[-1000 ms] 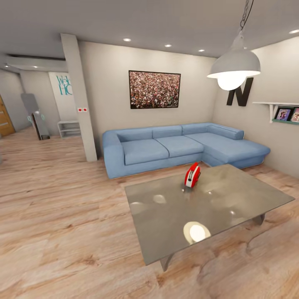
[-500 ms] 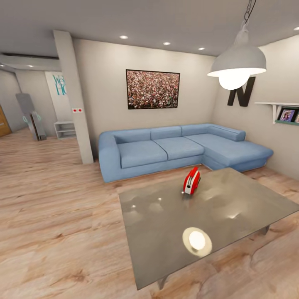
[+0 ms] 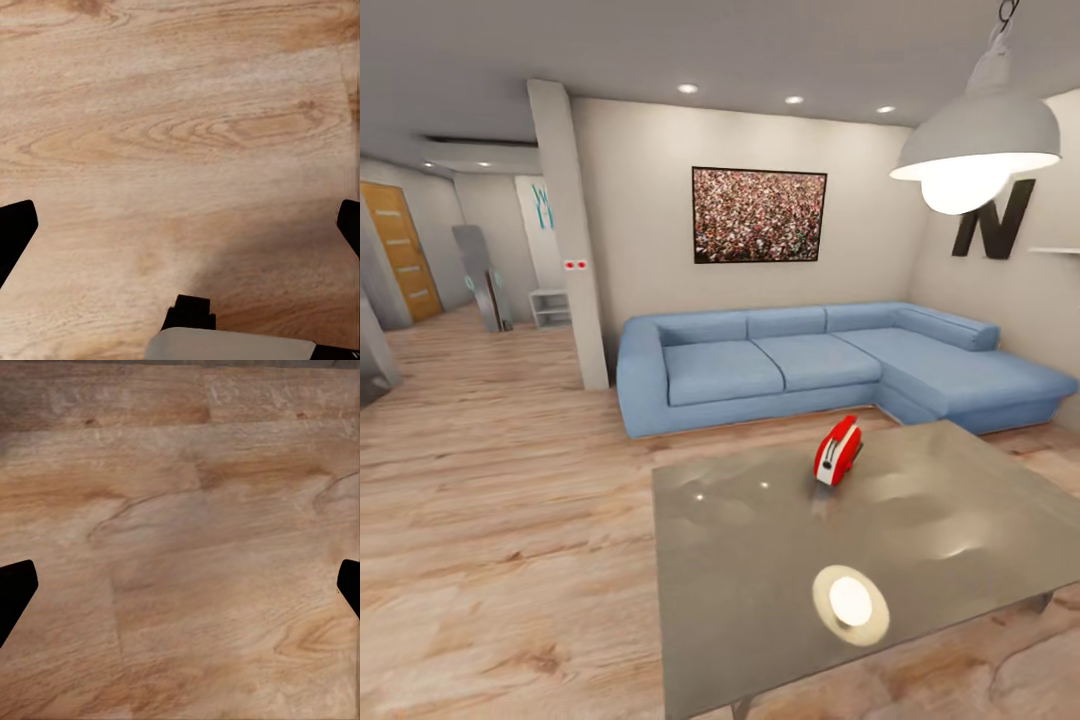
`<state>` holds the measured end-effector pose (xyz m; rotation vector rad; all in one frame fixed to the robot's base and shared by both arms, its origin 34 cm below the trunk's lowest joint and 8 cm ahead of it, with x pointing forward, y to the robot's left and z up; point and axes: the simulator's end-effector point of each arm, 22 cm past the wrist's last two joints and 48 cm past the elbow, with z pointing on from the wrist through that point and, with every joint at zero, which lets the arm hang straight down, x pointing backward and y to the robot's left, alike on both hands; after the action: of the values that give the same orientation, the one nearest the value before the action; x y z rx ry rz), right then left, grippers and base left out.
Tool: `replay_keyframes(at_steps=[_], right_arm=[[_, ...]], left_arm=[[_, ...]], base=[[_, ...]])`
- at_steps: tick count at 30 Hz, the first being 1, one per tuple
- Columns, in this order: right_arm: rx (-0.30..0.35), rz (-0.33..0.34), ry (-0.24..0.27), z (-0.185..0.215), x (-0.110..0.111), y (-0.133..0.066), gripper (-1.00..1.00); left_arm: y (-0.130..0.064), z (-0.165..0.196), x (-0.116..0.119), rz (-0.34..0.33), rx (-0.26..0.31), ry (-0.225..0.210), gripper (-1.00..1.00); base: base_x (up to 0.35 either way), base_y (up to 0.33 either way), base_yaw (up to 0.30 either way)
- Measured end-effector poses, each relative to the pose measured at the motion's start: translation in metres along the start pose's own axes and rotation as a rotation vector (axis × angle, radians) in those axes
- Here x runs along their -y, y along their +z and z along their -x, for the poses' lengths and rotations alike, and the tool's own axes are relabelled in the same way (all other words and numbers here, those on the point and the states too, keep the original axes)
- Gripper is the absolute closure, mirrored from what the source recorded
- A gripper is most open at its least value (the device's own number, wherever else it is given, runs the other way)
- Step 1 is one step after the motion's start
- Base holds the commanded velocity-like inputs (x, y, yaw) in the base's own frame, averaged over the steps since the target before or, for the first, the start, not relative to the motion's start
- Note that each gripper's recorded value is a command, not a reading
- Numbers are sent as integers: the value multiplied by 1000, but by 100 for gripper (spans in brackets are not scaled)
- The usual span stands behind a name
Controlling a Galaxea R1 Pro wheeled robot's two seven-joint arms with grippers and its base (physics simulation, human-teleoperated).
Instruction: Turn on the radio receiver that's on the table in the living room.
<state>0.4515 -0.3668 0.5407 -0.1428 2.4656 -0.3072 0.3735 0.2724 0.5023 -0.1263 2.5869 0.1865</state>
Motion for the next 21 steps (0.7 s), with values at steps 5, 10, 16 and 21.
replay_keyframes(at_steps=[5,10,16,21], right_arm=[[0,0,0,0,0,0,-100],[0,0,0,0,0,0,-100],[0,0,1,0,0,0,-100],[-1,0,1,0,0,0,-100]], left_arm=[[0,0,0,1,0,0,-100],[0,0,-1,2,0,1,-100],[0,0,-3,5,0,2,-100],[1,0,-5,6,2,2,-100]], base=[[6,-331,300],[62,-328,300],[156,-252,300],[107,-119,174]])
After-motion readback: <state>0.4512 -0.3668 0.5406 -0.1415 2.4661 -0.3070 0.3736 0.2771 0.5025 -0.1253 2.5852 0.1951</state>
